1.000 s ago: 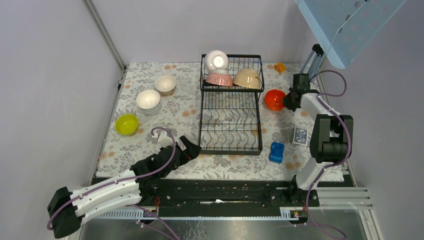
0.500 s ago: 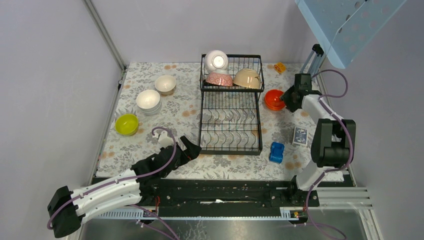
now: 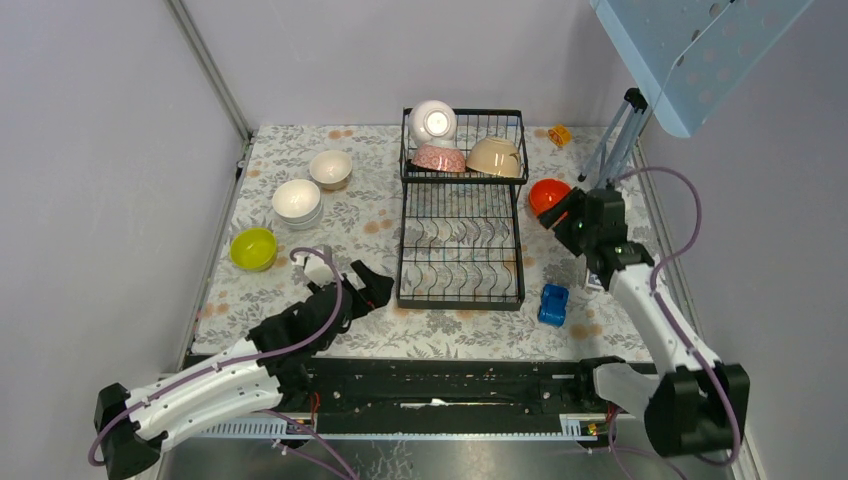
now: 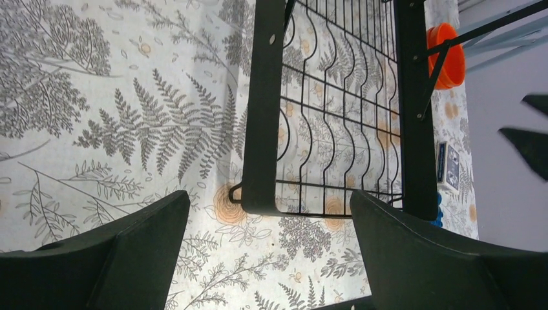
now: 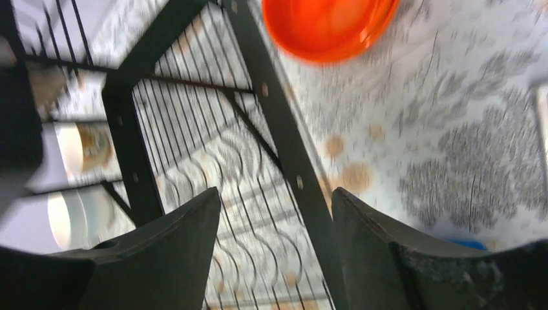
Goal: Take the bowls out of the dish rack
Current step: Place the bowl with the bowl, then adjust the dish rack at the center of the board.
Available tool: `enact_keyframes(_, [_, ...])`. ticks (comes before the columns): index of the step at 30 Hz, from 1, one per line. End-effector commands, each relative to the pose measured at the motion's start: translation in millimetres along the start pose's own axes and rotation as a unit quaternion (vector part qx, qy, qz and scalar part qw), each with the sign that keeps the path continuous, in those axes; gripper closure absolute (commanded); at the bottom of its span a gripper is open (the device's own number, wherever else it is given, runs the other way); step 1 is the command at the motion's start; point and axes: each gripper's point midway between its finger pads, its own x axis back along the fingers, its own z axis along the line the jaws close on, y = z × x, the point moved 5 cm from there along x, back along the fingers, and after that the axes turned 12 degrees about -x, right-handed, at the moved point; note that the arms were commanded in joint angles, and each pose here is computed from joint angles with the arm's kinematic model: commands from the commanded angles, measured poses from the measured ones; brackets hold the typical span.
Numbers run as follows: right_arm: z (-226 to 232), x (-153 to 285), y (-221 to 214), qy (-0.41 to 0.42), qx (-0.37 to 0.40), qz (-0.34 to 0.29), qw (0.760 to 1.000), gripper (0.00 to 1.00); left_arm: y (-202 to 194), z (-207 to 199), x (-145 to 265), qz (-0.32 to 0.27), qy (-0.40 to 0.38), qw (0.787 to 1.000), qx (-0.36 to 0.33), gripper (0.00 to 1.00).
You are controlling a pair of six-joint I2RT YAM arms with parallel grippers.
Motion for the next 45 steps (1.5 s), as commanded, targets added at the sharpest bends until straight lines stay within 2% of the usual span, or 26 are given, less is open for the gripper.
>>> enact_keyframes(1, [-17.4, 23.6, -46.9, 0.053, 0.008, 0.045, 0.998, 0.26, 22.6, -6.4, 5.6, -0.036, 0.001, 0.999, -0.026, 0.01])
enact_keyframes(6, [-46.6, 41.3, -85.7, 0.090, 0.023, 0.090, 0.992, 0.12, 20.8, -4.1, 2.1, -0.043, 0.001, 0.998, -0.042, 0.01])
enact_keyframes(10, [-55.9, 47.7, -99.6, 0.115, 0.051, 0.112, 0.986, 0.08, 14.1, -8.9, -3.8, -0.045, -0.026, 0.998, -0.046, 0.01])
enact_keyframes(15, [-67.8, 37.2, -113.0, 0.108, 0.081, 0.138, 0.981, 0.10, -3.2, -10.6, -18.3, -0.032, -0.036, 0.998, -0.047, 0.02])
enact_keyframes(19, [-78.4, 27.9, -124.5, 0.100, 0.089, 0.154, 0.979, 0.15, -12.3, -10.0, -26.4, -0.007, -0.015, 0.999, -0.052, 0.02])
enact_keyframes(34, [-78.6, 29.0, -165.8, 0.120, 0.097, 0.192, 0.969, 0.53, -14.7, -2.7, -24.8, 0.007, 0.019, 0.999, -0.031, 0.03])
enact_keyframes(38, [-75.0, 32.6, -178.1, 0.127, 0.093, 0.200, 0.967, 0.60, -11.4, 0.3, -20.5, -0.001, 0.022, 1.000, -0.016, 0.03])
enact_keyframes(45, [-64.1, 32.8, -198.3, 0.130, 0.100, 0.208, 0.964, 0.64, -11.0, 1.9, -16.7, -0.010, 0.015, 0.999, 0.028, 0.03])
